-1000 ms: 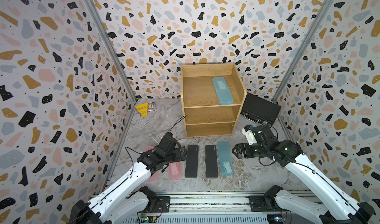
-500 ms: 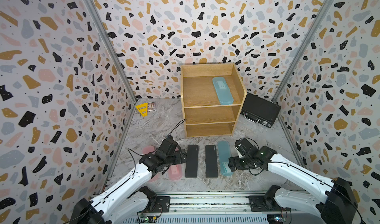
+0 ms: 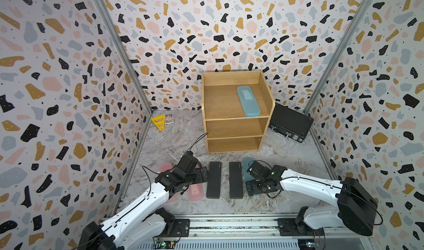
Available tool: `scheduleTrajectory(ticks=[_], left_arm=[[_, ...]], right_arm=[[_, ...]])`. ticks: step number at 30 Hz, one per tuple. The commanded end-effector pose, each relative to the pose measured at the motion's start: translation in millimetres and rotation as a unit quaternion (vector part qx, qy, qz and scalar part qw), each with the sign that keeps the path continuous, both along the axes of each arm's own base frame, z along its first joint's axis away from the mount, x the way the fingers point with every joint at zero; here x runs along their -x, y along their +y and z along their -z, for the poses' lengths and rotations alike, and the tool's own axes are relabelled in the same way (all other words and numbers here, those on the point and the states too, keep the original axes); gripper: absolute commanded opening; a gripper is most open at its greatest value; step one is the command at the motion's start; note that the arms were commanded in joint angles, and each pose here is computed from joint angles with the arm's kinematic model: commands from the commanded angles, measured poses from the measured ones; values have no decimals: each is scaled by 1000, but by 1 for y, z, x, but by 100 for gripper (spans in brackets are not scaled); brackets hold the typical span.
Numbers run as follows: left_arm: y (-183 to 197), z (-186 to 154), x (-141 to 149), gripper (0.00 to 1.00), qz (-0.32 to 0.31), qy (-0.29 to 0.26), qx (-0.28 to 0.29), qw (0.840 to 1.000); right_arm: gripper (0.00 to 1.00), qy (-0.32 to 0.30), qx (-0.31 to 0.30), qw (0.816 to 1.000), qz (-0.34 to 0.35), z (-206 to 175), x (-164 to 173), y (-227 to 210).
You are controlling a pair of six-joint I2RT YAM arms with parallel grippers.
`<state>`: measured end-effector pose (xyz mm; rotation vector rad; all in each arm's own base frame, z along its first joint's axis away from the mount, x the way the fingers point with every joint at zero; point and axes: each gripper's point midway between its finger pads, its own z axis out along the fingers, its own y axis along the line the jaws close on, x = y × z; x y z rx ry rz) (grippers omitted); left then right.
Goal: Place the pencil cases on the shelf according to color
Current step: Pick up the pencil case from the center of the board.
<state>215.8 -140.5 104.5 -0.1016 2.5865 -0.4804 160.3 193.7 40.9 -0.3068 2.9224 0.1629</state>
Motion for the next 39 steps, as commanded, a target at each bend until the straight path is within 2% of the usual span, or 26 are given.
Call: scheduleTrajectory(ticks=[1,4,8,19,25,37,39], left_arm=[[-5,-1,1,100,6,-7,13,1000],[-10,1,0,100,1,-6,34,999],[-18,3,-1,100,-1,-12,65,998],[-24,10,2,100,14,6,54,998],[-26,9,3,100,20,7,51,998],[-26,12,5,100,23,9,40,999],[-24,11,5,100,20,8,37,999]], right_arm=[[100,-23,-18,999,14,-13,-9,13],[100,-23,-16,1000,10,-10,-9,18],[100,-31,16,999,11,-3,-13,14],[100,-29,91,995,32,15,-3,-27],[100,-32,78,996,17,12,1,-31],[100,12,41,999,-8,29,2,-25],[100,15,51,999,-5,33,4,-29]])
